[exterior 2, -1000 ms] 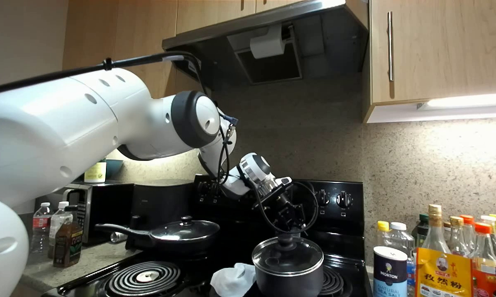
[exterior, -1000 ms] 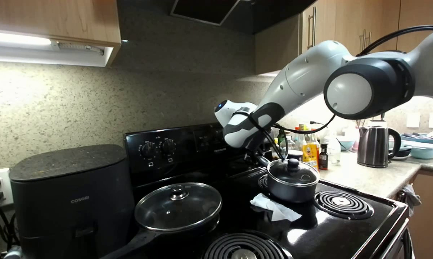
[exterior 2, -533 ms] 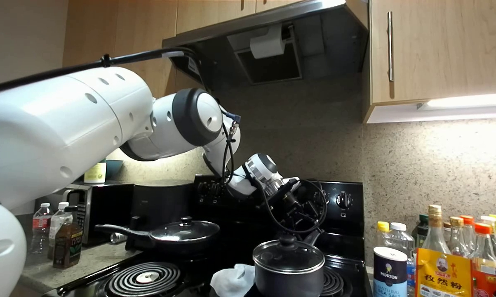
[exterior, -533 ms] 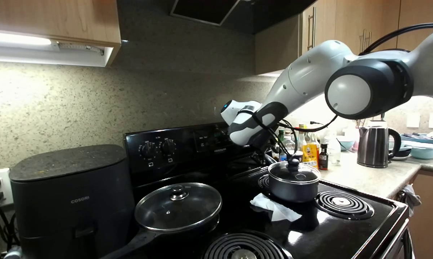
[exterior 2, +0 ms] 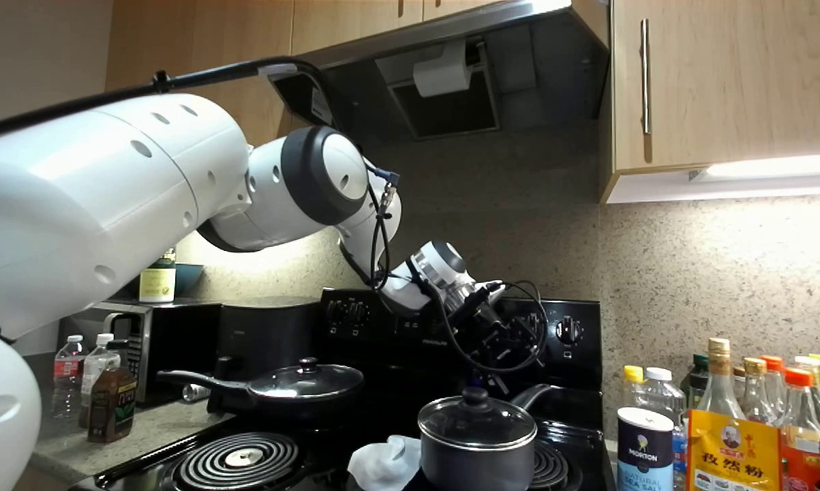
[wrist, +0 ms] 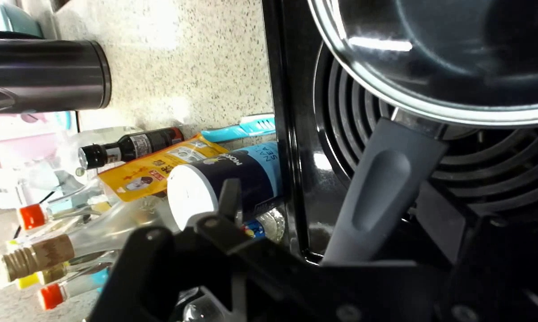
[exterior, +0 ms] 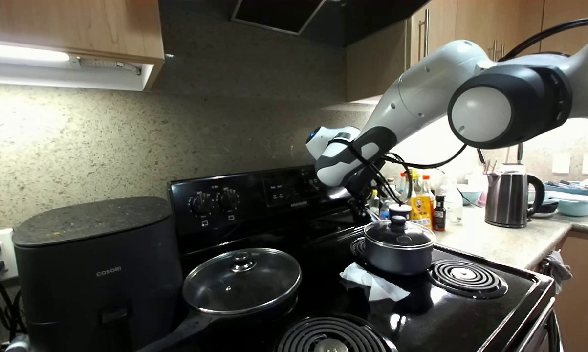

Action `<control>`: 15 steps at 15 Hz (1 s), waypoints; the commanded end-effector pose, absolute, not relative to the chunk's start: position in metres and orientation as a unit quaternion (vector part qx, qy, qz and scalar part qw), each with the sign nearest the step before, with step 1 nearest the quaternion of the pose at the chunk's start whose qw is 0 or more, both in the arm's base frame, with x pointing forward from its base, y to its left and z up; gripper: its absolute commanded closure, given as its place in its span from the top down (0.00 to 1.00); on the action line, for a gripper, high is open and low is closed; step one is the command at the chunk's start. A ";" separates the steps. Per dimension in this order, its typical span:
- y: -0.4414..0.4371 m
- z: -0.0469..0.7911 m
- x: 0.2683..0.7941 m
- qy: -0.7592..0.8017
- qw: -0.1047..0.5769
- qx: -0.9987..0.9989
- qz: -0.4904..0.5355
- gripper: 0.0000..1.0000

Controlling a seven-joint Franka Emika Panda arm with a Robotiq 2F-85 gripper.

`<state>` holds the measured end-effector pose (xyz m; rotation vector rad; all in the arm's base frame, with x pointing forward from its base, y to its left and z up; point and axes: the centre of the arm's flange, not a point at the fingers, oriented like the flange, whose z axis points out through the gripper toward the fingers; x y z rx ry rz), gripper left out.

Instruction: Move the pot from the right bottom plate to the right top plate of the stove

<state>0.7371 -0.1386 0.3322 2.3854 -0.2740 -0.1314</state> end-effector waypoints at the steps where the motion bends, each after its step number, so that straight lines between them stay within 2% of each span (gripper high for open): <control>1: -0.141 0.365 0.690 -0.152 0.354 0.922 -0.031 1.00; 5: -0.142 0.382 0.662 -0.186 0.339 0.920 -0.060 1.00; 9: -0.147 0.372 0.612 -0.237 0.380 0.884 -0.135 1.00; 10: -0.155 0.374 0.656 -0.217 0.364 0.899 -0.115 1.00; 15: -0.152 0.373 0.655 -0.219 0.361 0.899 -0.116 1.00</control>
